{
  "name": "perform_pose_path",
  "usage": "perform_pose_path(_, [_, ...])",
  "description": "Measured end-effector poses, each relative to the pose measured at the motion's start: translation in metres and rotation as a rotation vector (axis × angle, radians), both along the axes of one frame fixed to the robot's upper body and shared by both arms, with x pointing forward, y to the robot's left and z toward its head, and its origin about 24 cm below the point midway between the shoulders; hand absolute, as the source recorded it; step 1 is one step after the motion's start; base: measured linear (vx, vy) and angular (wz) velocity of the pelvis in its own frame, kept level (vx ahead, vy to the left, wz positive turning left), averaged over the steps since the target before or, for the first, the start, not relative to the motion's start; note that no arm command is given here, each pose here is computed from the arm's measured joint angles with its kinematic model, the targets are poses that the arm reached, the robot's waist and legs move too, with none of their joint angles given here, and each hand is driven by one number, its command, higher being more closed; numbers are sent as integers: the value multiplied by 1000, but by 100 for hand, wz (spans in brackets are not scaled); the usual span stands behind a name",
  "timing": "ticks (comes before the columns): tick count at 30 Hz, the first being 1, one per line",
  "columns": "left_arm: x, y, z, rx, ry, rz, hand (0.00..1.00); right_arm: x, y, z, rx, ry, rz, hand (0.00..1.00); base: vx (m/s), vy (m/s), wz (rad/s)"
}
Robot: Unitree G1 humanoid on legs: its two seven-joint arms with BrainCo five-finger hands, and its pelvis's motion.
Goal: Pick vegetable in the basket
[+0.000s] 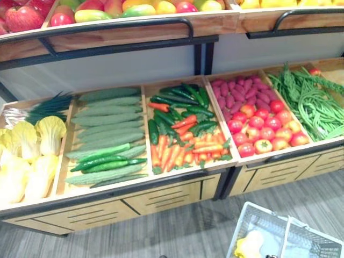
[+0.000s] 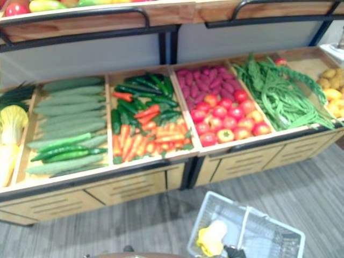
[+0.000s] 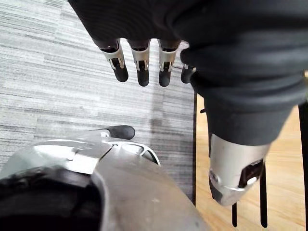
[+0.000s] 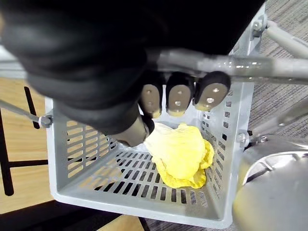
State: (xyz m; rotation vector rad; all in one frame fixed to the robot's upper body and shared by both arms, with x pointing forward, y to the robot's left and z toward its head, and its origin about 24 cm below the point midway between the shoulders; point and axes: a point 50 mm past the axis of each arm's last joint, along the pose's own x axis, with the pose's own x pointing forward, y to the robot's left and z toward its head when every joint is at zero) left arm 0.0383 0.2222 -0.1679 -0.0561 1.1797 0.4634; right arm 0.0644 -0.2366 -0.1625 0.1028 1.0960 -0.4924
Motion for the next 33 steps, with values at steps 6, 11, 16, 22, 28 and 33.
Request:
perform_pose_path(6, [27, 12, 13, 213, -105, 77, 0, 2, 5, 0, -17, -5, 46, 100, -2, 2, -2])
perform_pose_path(11, [52, 35, 40, 424, -258, 274, 0, 2, 4, 0, -40, -4, 40, 100, 18, 1, -7])
perform_pose_path(16, [82, 54, 78, 628, -434, 321, 0, 1, 5, 0, -50, -5, 54, 100, 32, 0, -7])
perform_pose_path(22, [123, 47, 125, 797, -657, 132, 0, 3, 7, 1, -54, -13, 85, 100, 20, 1, -3])
perform_pose_path(28, [155, 48, 159, 962, -786, -107, 0, 4, 7, 3, -63, -29, 115, 100, 5, 7, -26])
perform_pose_path(33, [178, 42, 178, 1004, -877, -255, 0, 17, 3, 7, -79, -76, 124, 100, 14, -5, -41])
